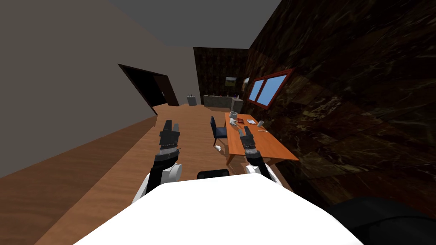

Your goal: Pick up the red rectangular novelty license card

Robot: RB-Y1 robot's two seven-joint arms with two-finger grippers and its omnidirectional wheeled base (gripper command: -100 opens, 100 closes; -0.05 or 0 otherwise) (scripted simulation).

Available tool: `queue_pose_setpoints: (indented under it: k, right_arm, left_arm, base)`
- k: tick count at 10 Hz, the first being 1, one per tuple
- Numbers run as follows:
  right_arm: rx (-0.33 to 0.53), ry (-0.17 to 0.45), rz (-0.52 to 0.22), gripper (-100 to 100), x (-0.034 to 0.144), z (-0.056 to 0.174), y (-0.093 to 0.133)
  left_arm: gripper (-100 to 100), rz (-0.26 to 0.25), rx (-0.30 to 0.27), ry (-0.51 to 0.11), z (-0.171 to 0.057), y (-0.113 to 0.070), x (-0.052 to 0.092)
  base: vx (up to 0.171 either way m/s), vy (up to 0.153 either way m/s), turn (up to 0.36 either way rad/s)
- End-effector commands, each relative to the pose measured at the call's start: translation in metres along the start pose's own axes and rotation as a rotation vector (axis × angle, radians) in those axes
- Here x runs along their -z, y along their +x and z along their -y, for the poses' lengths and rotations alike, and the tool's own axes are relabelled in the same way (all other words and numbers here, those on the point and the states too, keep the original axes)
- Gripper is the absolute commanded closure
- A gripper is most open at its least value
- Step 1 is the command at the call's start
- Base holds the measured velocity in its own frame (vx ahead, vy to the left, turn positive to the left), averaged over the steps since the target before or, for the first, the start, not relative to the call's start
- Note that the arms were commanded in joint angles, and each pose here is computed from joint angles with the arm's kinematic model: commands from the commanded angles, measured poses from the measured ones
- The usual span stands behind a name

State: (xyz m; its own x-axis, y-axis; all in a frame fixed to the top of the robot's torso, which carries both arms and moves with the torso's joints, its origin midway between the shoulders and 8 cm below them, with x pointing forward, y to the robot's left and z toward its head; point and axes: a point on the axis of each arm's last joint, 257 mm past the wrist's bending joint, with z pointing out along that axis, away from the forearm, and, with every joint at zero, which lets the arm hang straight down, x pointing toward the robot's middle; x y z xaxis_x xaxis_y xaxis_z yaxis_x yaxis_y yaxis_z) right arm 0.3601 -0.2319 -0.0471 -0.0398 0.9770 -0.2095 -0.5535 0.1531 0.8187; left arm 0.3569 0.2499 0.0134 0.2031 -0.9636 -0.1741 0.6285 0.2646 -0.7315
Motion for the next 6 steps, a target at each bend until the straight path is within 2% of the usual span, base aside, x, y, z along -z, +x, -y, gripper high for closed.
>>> queue_pose_setpoints:
  k: [1,2,4,5,6]
  right_arm:
    - [-0.021,0.095,-0.066,-100,0.019,0.031,0.021]
    - [-0.014,0.097,-0.079,-100,0.020,0.031,0.022]
    - [-0.039,0.223,-0.160,-100,0.051,0.070,0.046]
    - [-0.034,0.228,-0.169,-100,0.052,0.071,0.046]
    - [-0.044,0.296,-0.212,-100,0.073,0.090,0.057]
  left_arm:
    - [0,0.000,0.000,0.000,0.000,0.000,0.000]
    - [0,0.000,0.000,0.000,0.000,0.000,0.000]
    - [0,0.000,0.000,0.000,0.000,0.000,0.000]
    - [0,0.000,0.000,0.000,0.000,0.000,0.000]
    - [0,0.000,0.000,0.000,0.000,0.000,0.000]
  base:
    - [-0.127,0.051,0.004]
    - [-0.093,0.049,0.001]
    - [-0.087,0.061,0.005]
    - [-0.074,0.046,0.000]
    - [-0.068,0.036,0.009]
